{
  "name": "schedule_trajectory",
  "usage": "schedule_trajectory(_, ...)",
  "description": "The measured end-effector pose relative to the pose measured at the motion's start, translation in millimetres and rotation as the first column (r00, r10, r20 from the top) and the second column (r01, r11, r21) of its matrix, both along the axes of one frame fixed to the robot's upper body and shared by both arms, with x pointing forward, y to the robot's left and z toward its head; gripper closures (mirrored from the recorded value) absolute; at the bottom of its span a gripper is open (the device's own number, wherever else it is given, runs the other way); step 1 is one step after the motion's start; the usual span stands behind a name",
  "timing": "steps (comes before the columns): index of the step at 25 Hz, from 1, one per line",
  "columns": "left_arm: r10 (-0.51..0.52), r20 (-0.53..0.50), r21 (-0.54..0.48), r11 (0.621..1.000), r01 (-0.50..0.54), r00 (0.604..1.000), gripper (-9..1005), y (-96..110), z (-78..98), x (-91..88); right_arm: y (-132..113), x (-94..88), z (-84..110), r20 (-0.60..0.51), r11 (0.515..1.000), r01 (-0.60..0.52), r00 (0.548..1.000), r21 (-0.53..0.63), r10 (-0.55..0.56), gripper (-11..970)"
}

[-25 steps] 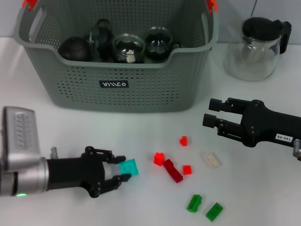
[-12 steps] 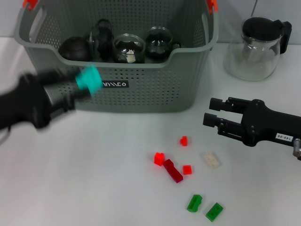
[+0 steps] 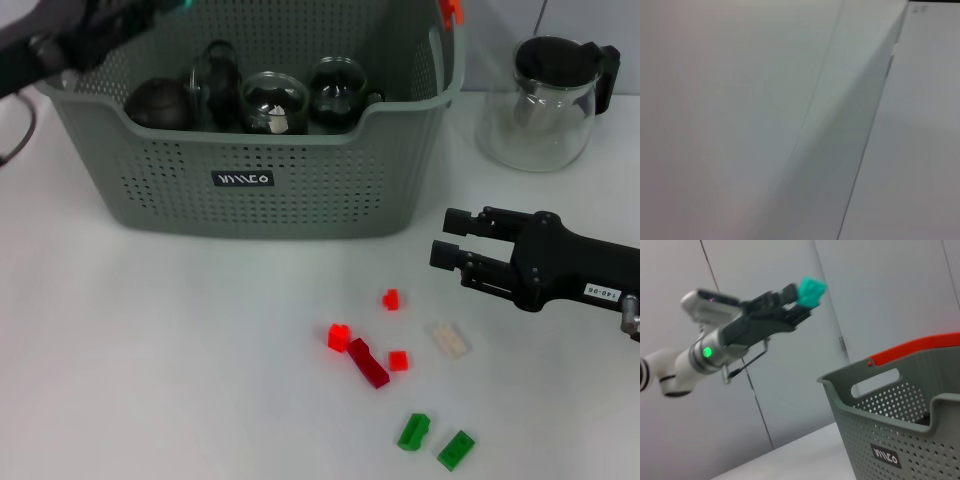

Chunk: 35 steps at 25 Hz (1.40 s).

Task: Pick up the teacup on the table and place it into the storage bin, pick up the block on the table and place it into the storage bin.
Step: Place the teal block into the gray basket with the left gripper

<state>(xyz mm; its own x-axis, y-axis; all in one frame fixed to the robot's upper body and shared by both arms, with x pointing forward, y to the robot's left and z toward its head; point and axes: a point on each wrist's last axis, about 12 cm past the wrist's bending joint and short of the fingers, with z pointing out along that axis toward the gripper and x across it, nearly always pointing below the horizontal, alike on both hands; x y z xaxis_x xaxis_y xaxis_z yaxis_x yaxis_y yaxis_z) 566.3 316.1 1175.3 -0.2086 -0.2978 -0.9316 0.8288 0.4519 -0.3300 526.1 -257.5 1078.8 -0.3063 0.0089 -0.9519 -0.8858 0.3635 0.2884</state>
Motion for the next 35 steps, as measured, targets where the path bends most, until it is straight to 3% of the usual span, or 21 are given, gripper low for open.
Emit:
schedule_trajectory(4, -0.012, -0.089, 0.046, 0.999, 0.016, 0.996, 536, -15.6, 17.6, 31.0, 0.6, -0.5, -0.8, 0.000, 1.000, -0.001, 1.000, 0.002, 0.001, 408)
schedule_trajectory(8, 0.025, -0.194, 0.179, 0.984, 0.010, 0.981, 527, -38.2, 33.5, 61.4, 1.3, -0.5, -1.0, -0.002, 1.000, -0.003, 1.000, 0.004, 0.003, 408)
schedule_trajectory(9, 0.025, -0.194, 0.179, 0.984, 0.010, 0.981, 525, -38.2, 33.5, 61.4, 1.3, -0.5, -1.1, -0.002, 1.000, -0.003, 1.000, 0.004, 0.003, 408)
schedule_trajectory(10, 0.089, -0.263, 0.304, 0.953, -0.005, 0.961, 523, -55.4, 40.9, 78.6, 1.2, -0.7, -1.2, -0.003, 1.000, -0.003, 1.000, 0.004, 0.003, 408)
schedule_trajectory(16, 0.203, -0.282, 0.444, 0.894, -0.060, 0.938, 509, -74.6, 45.8, 99.9, 0.9, -1.5, -1.9, -0.005, 1.000, -0.001, 1.000, 0.005, 0.001, 408)
schedule_trajectory(21, 0.256, -0.250, 0.465, 0.878, -0.116, 0.934, 497, -83.6, 39.9, 104.8, 0.9, -1.5, -1.9, -0.006, 1.000, -0.002, 1.000, 0.005, 0.002, 408)
schedule_trajectory(29, 0.285, -0.246, 0.444, 0.883, -0.154, 0.927, 478, -76.7, 38.9, 103.9, 1.6, -0.8, -1.2, -0.003, 1.000, -0.005, 1.000, 0.006, 0.005, 408)
schedule_trajectory(32, 0.277, -0.226, 0.404, 0.899, -0.169, 0.934, 423, -70.6, 39.7, 97.4, 1.7, -0.6, -1.1, -0.002, 1.000, -0.005, 1.000, 0.005, 0.005, 408)
schedule_trajectory(35, 0.180, -0.147, 0.272, 0.953, -0.136, 0.973, 343, -59.1, 40.3, 75.9, 1.7, -0.6, -1.1, -0.002, 1.000, -0.004, 1.000, 0.005, 0.004, 408)
